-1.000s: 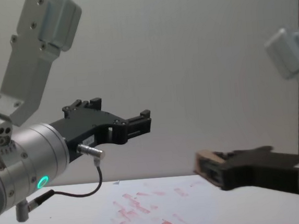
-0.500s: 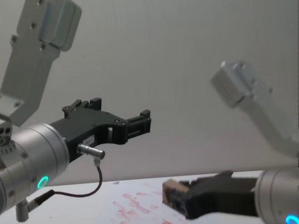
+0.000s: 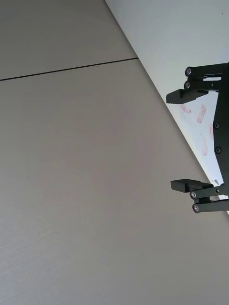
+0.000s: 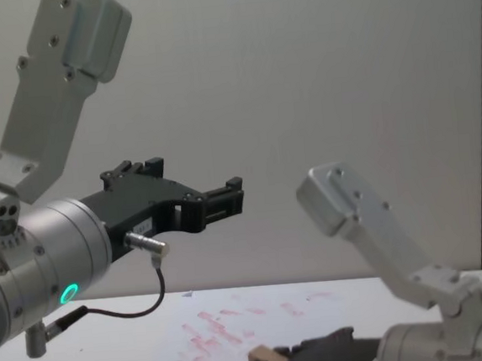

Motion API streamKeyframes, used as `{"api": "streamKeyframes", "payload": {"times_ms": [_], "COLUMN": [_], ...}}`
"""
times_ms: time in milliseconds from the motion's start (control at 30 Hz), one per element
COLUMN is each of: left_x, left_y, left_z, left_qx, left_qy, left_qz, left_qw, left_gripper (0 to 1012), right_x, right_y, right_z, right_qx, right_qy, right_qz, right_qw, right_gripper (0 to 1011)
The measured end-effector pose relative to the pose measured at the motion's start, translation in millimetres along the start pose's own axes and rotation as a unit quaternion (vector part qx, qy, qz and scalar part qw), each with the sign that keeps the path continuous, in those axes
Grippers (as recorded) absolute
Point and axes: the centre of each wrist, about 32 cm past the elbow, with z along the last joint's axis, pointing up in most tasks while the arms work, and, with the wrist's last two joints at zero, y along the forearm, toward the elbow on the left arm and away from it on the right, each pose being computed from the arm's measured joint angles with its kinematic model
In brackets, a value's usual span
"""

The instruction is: Use the one hand to pick up the stamp and affix it onto the A4 paper.

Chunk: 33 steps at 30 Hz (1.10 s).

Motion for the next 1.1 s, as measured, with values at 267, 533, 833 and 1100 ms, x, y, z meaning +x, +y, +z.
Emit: {"api": "streamKeyframes", "payload": {"times_ms": [267,533,833,1100], "left_x": [0.0,0.0,0.0,0.0], "left_y": [0.0,0.0,0.0,0.0], "left_z": [0.0,0.0,0.0,0.0], "left_qx": [0.0,0.0,0.0,0.0], "left_qy": [0.0,0.0,0.0,0.0], "left_qz": [0.0,0.0,0.0,0.0], "left_qw": [1.0,1.0,1.0,1.0], "left_gripper": [1003,1003,1003,1003], "right_x": [-6.7,-10.6,-12.9,-11.0], "right_y": [5.3,6.5,7.1,5.2], "right_z": [-5.4,-8.7,-9.7,13.7], "right_qx": [-0.009,-0.01,0.005,0.057], "right_qy": [0.008,0.016,0.021,0.025], "right_qz": [-0.005,-0.012,-0.017,-0.017], "right_qw": [0.9999,0.9997,0.9996,0.9979], "right_gripper": [220,219,219,220]}}
